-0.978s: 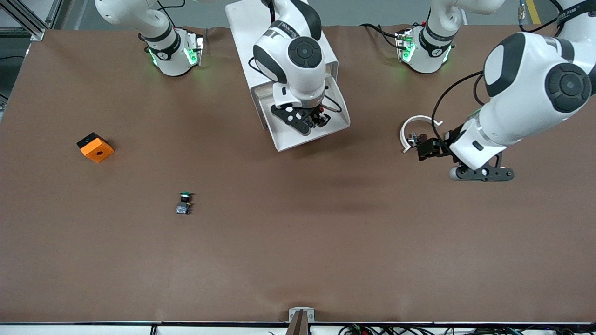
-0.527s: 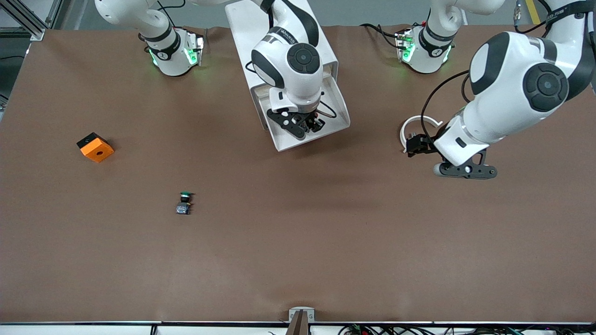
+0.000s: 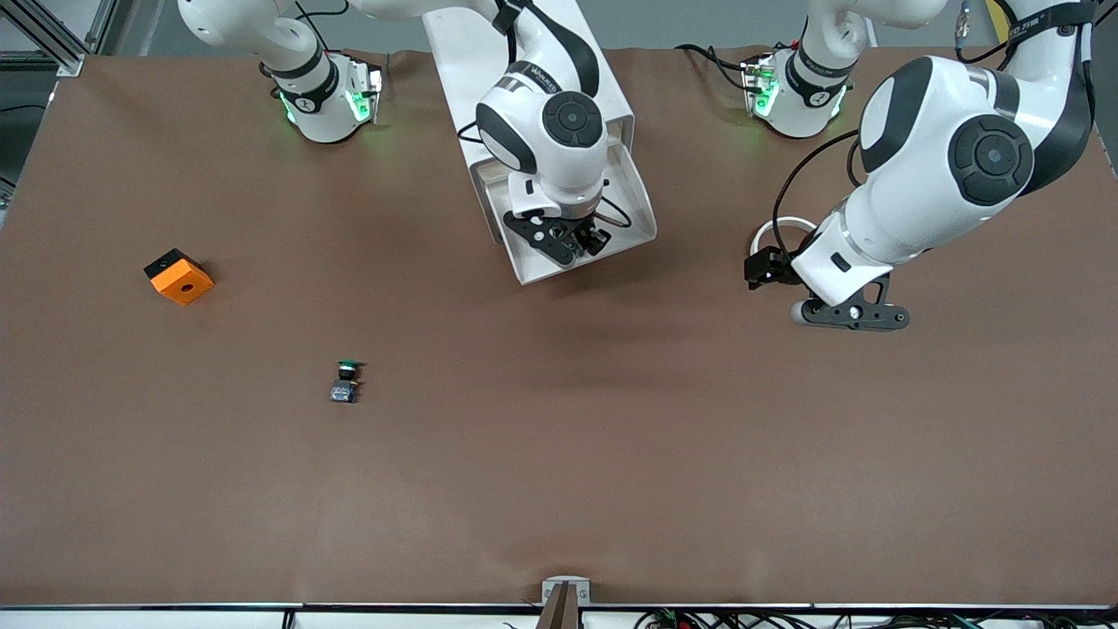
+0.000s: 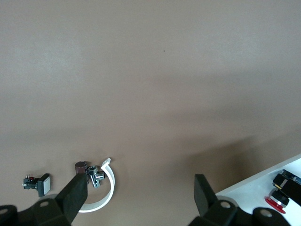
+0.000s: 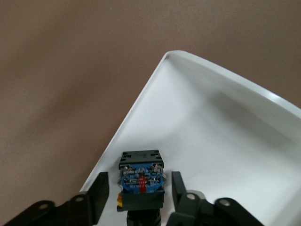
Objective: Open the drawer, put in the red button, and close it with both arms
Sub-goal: 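Lower the red button into the drawer and open the right gripper, then withdraw the right gripper while the left gripper reaches the drawer front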
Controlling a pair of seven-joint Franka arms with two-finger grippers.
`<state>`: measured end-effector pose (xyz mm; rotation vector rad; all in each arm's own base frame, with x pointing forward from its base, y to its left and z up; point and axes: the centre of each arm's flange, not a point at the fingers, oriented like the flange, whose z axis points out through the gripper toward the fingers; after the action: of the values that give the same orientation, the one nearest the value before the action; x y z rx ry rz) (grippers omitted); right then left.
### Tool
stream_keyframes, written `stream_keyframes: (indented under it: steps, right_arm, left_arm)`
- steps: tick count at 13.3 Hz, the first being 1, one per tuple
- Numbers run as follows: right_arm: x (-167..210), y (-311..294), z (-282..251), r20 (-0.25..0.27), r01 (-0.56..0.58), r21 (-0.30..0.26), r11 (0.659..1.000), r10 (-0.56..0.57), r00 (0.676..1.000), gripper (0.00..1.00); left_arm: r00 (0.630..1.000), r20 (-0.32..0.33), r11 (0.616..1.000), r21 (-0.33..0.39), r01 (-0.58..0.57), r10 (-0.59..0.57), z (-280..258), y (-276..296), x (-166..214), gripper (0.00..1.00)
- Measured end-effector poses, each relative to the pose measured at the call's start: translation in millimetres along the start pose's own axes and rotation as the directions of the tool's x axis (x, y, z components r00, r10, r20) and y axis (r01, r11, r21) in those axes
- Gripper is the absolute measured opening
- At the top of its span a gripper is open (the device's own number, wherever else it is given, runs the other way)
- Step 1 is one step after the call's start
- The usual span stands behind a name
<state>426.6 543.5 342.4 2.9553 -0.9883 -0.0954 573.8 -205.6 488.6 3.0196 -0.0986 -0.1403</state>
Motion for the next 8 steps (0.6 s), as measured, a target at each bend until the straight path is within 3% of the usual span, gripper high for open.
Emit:
stream_keyframes:
  steps: [3, 5, 8]
  right_arm:
    - [7.6, -4.1, -11.8, -0.006, 0.021, 0.022, 1.000, -0.021, 1.000, 1.00]
    - [32.3, -5.0, -26.1, -0.010, 0.059, 0.026, 0.998, -0.059, 0.998, 1.00]
    - [112.8, 7.0, -49.5, -0.017, 0.157, 0.032, 0.987, -0.157, 0.987, 1.00]
  left_arm:
    - [1.000, 0.000, 1.000, 0.009, -0.013, 0.013, 4.0, 12.8, -3.4, 1.00]
    - [0.999, -0.022, 0.999, 0.021, -0.034, 0.034, 19.1, 26.0, -5.1, 1.00]
    - [0.998, -0.052, 0.999, 0.019, -0.044, 0.045, 72.3, 47.0, -7.9, 1.00]
